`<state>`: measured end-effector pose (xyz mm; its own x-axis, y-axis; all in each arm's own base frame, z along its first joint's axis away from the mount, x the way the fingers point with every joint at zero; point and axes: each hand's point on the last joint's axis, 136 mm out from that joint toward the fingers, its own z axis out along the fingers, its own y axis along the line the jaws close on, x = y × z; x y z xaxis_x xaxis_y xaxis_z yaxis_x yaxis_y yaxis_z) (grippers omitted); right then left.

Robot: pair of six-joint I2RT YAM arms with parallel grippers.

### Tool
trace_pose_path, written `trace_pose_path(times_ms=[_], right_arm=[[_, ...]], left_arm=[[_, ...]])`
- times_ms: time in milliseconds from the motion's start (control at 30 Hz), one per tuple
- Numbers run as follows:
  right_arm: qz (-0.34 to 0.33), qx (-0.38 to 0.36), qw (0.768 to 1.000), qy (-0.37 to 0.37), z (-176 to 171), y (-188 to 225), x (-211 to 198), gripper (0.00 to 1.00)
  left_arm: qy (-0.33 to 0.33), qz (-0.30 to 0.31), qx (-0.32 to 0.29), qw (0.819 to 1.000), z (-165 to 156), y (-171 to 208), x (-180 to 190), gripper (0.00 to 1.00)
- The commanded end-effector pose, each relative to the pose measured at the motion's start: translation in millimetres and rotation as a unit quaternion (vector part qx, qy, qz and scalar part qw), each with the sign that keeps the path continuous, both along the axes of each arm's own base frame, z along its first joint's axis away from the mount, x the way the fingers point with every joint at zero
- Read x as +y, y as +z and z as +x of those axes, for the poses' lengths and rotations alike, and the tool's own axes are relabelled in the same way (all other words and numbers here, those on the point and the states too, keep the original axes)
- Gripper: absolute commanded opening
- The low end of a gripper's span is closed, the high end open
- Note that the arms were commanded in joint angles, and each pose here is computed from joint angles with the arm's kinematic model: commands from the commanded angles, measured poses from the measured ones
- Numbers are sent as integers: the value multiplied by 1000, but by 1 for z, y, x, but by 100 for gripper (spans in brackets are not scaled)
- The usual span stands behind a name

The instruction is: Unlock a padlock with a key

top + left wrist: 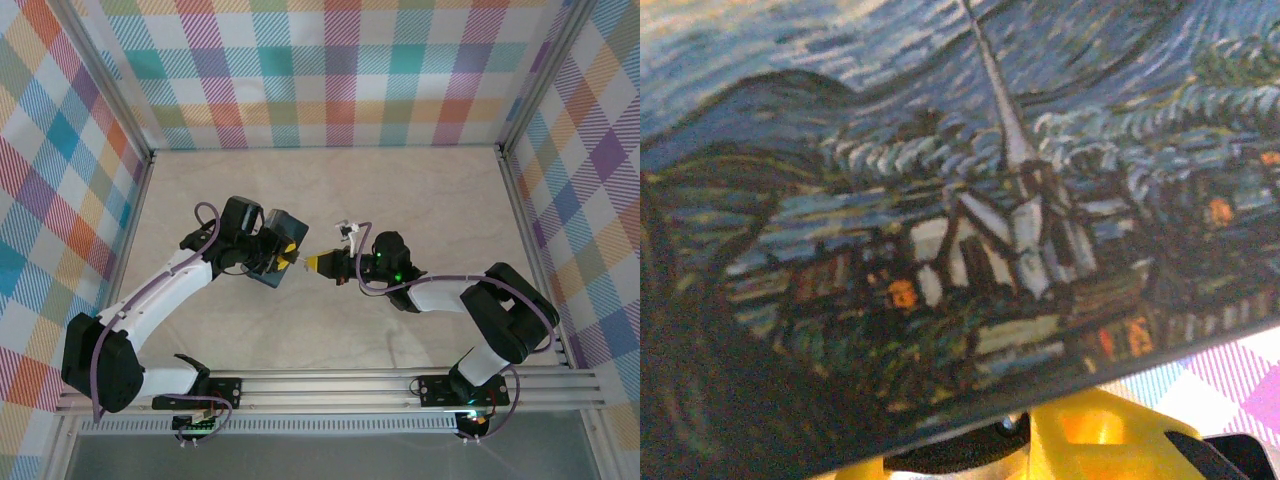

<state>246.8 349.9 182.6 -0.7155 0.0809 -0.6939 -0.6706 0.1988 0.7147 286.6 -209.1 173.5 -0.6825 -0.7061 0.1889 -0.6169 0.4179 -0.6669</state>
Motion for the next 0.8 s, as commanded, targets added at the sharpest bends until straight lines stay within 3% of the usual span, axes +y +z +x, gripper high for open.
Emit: trace_pose_path(times_ms=[0,767], right_arm=[[17,-17,1000,1,5,12,6,0],[52,-7,999,12,7,21,11,0]], left_arm=[[1,-21,-40,999,7,21,-1,12],[-1,-30,-42,999,6,23,-3,11]])
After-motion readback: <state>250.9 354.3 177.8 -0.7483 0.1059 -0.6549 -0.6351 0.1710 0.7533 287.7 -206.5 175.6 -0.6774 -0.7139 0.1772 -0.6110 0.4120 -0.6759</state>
